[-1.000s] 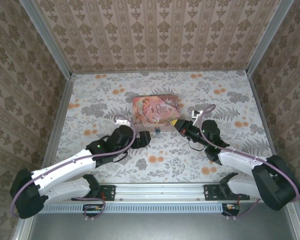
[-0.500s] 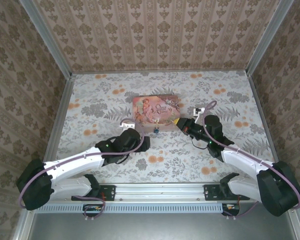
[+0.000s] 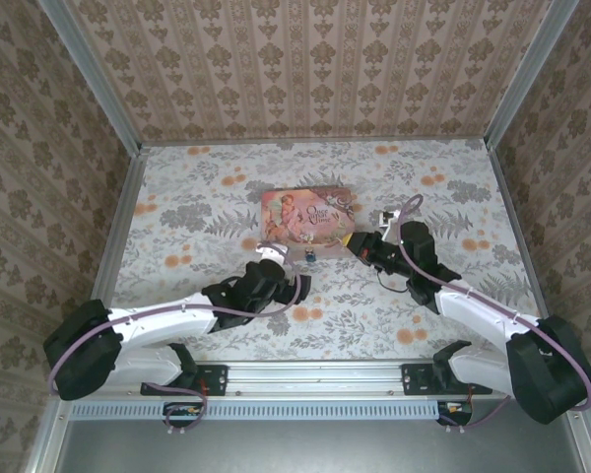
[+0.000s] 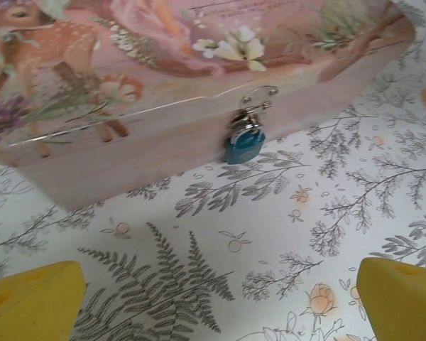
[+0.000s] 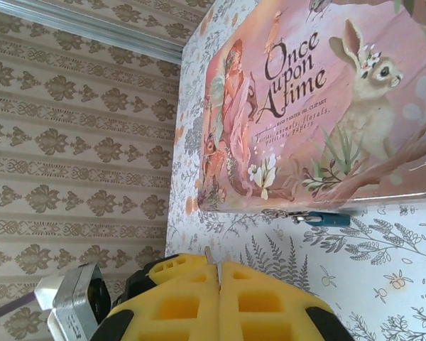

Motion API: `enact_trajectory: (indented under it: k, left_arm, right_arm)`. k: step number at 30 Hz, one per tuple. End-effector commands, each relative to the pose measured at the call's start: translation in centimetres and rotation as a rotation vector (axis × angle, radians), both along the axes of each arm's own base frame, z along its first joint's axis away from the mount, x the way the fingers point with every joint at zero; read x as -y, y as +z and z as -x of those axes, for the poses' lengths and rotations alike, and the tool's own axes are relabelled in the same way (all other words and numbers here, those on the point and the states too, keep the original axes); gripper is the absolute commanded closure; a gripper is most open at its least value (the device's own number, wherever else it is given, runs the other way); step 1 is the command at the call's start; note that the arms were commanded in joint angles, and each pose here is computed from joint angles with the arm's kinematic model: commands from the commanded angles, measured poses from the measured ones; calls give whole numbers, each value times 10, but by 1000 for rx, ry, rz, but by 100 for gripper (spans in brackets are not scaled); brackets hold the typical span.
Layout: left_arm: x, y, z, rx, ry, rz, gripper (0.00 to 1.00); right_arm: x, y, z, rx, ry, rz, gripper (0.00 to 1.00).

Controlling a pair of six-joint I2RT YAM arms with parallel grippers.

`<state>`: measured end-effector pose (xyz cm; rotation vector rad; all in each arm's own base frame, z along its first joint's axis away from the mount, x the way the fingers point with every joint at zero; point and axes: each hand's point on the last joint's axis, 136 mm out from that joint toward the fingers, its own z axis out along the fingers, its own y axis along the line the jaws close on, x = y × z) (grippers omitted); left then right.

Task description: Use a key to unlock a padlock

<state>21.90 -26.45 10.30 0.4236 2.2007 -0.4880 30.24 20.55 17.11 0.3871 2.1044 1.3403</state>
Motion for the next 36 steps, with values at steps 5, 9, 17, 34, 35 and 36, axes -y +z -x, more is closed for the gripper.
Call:
enact_trajectory:
  k: [5, 9, 17, 34, 35, 36]
  left_arm:
    - [12, 10, -9, 104, -6, 93, 0]
    - [23, 6, -12, 86, -23, 84, 0]
    - [35, -24, -30, -113, -5, 209, 0]
    - [69, -51, -35, -167, -185, 197, 3]
    - [70, -52, -36, -156, -191, 186, 3]
    - [71, -52, -37, -148, -195, 177, 3]
  right_arm:
    - [-5, 19, -21, 49, 6, 1, 100]
    - [-5, 27, -26, 69, 14, 0, 100]
    - [-3, 27, -40, 63, 29, 3, 100]
    - [-14, -22, -61, -20, 40, -25, 100]
    - [-14, -24, -61, -23, 36, -30, 100]
    - [-14, -25, -61, -24, 35, -35, 100]
